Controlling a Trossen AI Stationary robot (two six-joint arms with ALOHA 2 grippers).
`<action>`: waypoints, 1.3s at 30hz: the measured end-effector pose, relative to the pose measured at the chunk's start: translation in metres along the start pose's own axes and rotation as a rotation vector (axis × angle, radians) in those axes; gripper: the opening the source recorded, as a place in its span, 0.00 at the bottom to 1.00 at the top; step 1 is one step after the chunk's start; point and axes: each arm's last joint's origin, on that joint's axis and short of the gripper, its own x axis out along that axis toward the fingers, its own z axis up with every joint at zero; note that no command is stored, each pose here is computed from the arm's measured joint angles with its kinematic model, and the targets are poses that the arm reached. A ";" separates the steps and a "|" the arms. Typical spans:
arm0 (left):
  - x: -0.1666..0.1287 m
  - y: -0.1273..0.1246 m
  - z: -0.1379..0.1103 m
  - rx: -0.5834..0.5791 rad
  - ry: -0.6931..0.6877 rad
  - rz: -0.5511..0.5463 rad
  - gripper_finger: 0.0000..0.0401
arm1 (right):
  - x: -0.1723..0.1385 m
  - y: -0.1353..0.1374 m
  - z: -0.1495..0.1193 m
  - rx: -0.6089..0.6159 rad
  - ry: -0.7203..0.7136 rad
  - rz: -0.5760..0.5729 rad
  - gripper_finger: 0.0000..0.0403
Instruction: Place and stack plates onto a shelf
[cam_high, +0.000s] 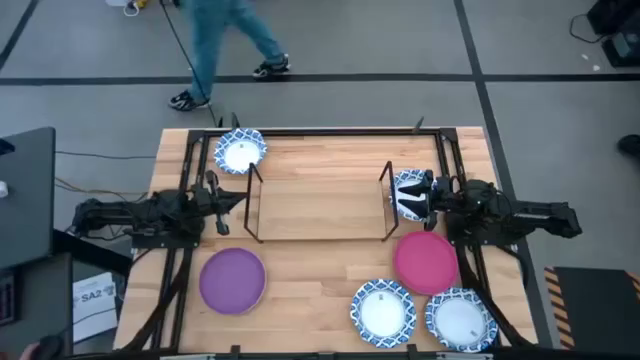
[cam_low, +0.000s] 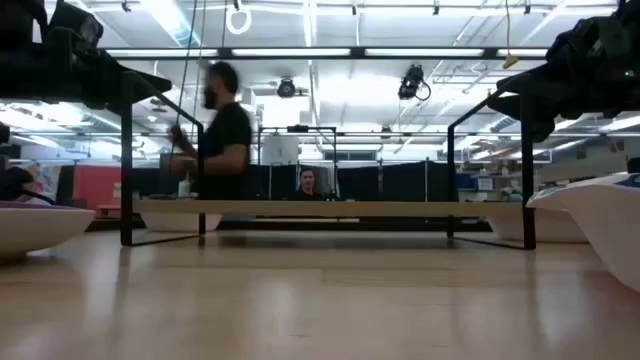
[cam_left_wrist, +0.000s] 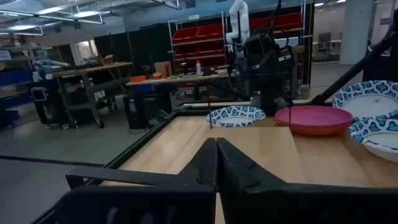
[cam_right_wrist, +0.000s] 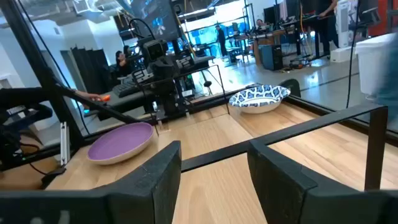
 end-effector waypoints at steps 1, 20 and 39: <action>0.000 0.000 0.000 0.000 0.000 0.000 0.01 | 0.000 0.000 0.000 0.000 0.000 0.000 0.47; 0.000 0.000 0.001 -0.004 -0.012 0.003 0.01 | 0.000 0.000 0.000 0.000 0.000 0.000 0.47; 0.000 0.000 0.001 -0.005 -0.013 0.002 0.01 | 0.000 0.000 0.000 0.000 0.000 0.000 0.47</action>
